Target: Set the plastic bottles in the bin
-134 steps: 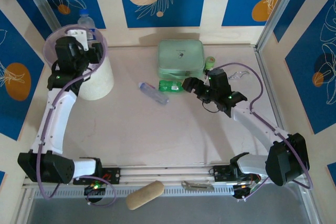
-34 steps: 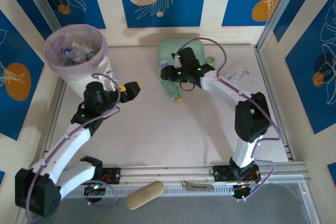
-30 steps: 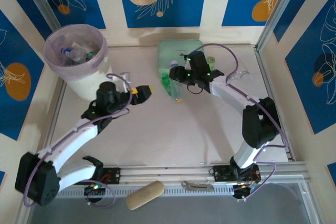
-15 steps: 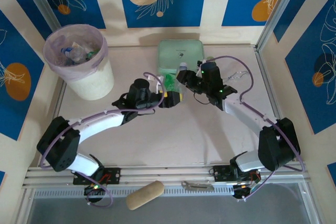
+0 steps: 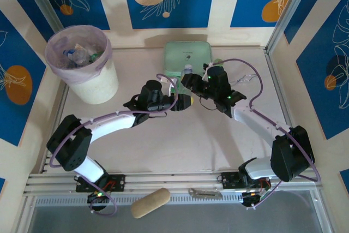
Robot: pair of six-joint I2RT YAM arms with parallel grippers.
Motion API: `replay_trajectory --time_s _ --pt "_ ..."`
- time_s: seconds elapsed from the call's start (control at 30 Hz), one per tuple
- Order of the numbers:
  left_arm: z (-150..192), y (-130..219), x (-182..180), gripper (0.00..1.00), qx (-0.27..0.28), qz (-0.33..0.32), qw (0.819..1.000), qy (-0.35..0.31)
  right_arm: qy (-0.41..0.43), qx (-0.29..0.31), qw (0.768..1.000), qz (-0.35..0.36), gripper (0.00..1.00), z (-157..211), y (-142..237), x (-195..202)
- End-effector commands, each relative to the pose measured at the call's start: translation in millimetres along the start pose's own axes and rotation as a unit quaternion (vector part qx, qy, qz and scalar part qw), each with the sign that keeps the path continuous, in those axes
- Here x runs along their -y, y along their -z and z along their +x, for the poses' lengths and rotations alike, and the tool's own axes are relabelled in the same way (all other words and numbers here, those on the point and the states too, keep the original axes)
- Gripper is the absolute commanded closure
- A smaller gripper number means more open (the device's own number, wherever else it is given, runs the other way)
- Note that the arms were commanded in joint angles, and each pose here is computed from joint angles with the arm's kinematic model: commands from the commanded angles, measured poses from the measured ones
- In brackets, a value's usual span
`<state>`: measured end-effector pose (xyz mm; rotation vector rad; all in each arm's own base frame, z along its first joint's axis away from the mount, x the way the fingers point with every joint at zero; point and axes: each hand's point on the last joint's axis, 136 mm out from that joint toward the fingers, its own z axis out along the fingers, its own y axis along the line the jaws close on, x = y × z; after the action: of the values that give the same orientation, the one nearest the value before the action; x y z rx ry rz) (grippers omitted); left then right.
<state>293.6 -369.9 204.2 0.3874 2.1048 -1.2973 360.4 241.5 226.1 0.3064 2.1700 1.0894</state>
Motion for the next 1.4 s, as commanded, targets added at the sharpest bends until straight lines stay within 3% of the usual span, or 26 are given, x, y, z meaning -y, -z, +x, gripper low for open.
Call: replay_trajectory --time_s 0.0,0.1,0.2,0.27,0.47,0.67,0.87,1.03,1.2,1.37 --pt "-6.5 -2.4 10.1 0.41 0.008 0.018 1.000 -0.012 0.006 0.015 1.000 -0.018 0.48 -3.5 7.8 -10.7" --pt "-5.3 -1.4 8.8 0.45 0.009 0.016 1.000 -0.011 0.005 0.013 1.000 -0.018 0.45 -2.6 7.1 -10.8" --pt "-7.2 2.9 4.7 0.46 0.018 0.005 1.000 -0.010 0.005 0.015 1.000 -0.017 0.27 -4.4 8.9 -11.8" --pt "-8.3 7.9 -1.4 0.46 0.025 -0.008 1.000 -0.008 0.005 0.020 1.000 -0.016 0.21 -7.8 12.4 -11.7" --pt "-21.9 42.1 -27.5 0.46 0.049 -0.063 0.997 -0.006 -0.004 0.053 0.999 -0.002 0.19 -22.9 30.6 -0.7" --pt "-68.6 102.3 -33.1 0.46 0.087 -0.139 0.983 -0.076 -0.012 0.079 0.997 0.016 0.19 -29.5 46.1 14.3" --pt "-134.9 173.9 -34.5 0.48 0.137 -0.221 0.956 -0.135 -0.014 0.069 0.997 0.021 0.19 -24.2 45.8 18.2" --pt "-181.1 246.5 -45.6 0.49 0.194 -0.312 0.915 -0.164 -0.007 0.057 0.998 0.025 0.18 -18.9 44.2 18.5" --pt "-222.2 309.6 -60.5 0.49 0.249 -0.382 0.873 -0.172 0.000 0.051 0.998 0.030 0.18 -16.9 43.8 18.8" --pt "-251.4 353.9 -83.9 0.49 0.284 -0.427 0.845 -0.151 0.006 0.048 0.998 0.036 0.18 -16.3 45.0 19.4"
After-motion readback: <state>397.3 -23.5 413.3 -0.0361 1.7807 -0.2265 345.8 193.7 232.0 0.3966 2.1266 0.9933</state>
